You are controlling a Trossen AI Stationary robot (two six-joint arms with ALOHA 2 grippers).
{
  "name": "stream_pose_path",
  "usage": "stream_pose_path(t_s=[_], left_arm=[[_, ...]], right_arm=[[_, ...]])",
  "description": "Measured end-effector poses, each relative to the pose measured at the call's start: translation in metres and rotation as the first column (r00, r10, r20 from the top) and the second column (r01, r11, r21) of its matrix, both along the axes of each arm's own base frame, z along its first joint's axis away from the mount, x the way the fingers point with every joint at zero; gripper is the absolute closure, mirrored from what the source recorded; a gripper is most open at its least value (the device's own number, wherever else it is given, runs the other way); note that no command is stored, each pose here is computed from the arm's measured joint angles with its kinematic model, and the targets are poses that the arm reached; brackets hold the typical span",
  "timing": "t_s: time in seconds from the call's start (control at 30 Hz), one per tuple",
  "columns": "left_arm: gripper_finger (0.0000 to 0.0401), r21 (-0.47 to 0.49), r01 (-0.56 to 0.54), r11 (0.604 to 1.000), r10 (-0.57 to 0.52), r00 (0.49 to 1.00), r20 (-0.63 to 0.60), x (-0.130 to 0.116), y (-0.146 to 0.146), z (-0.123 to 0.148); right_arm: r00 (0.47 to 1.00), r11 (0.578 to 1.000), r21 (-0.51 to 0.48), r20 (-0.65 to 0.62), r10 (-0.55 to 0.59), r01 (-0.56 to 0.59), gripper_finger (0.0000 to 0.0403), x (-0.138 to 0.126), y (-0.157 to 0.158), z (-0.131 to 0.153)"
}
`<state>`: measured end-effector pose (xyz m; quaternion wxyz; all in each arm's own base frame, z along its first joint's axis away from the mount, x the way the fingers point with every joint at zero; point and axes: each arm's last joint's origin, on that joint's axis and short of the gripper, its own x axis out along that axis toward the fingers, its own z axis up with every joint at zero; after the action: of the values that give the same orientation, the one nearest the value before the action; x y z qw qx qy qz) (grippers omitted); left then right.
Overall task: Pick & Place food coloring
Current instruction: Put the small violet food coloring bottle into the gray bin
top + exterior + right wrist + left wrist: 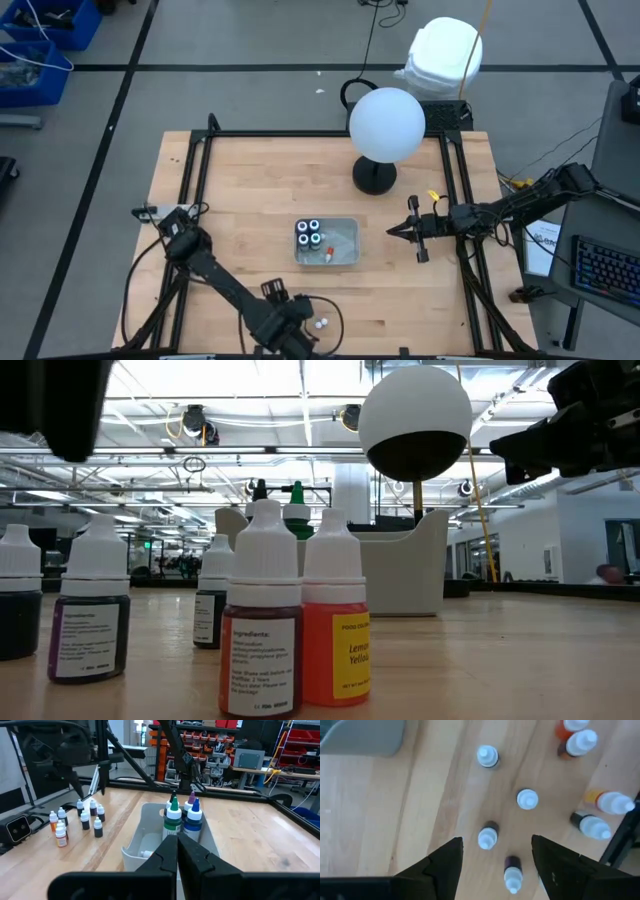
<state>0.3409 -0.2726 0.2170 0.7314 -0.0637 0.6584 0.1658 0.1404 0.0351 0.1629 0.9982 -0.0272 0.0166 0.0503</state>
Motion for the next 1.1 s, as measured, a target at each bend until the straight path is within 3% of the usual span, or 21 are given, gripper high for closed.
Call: stream_pose_path(t_s=[0.5,0.63,0.87,1.1], left_arm=[[0.0160,0.039,0.156,0.987,-0.154,0.986,-0.061,0.005,0.016,-0.002],[0.0160,0.045,0.132,0.990,-0.125,0.983,-0.138,-0.003,0.024,0.002],[0.0160,-0.041,0.151,0.988,-0.153,0.987,-0.047,-0.005,0.021,0.007],[0.0160,-0.057,0.096,0.994,-0.101,0.990,-0.098,-0.012,0.026,-0.019]], right_arm=[[1.000,1.000,-0.005,-0.019,0.001,-0.001,0.0403,0.000,0.000,-0.002],[1.000,1.000,-0.006,-0.024,0.000,0.000,0.0403,0.000,0.000,-0.002],[1.000,1.000,-0.007,-0.025,0.001,-0.001,0.0403,0.000,0.000,-0.002],[1.000,1.000,0.001,-0.025,0.000,0.000,0.0403,0.000,0.000,-0.002]])
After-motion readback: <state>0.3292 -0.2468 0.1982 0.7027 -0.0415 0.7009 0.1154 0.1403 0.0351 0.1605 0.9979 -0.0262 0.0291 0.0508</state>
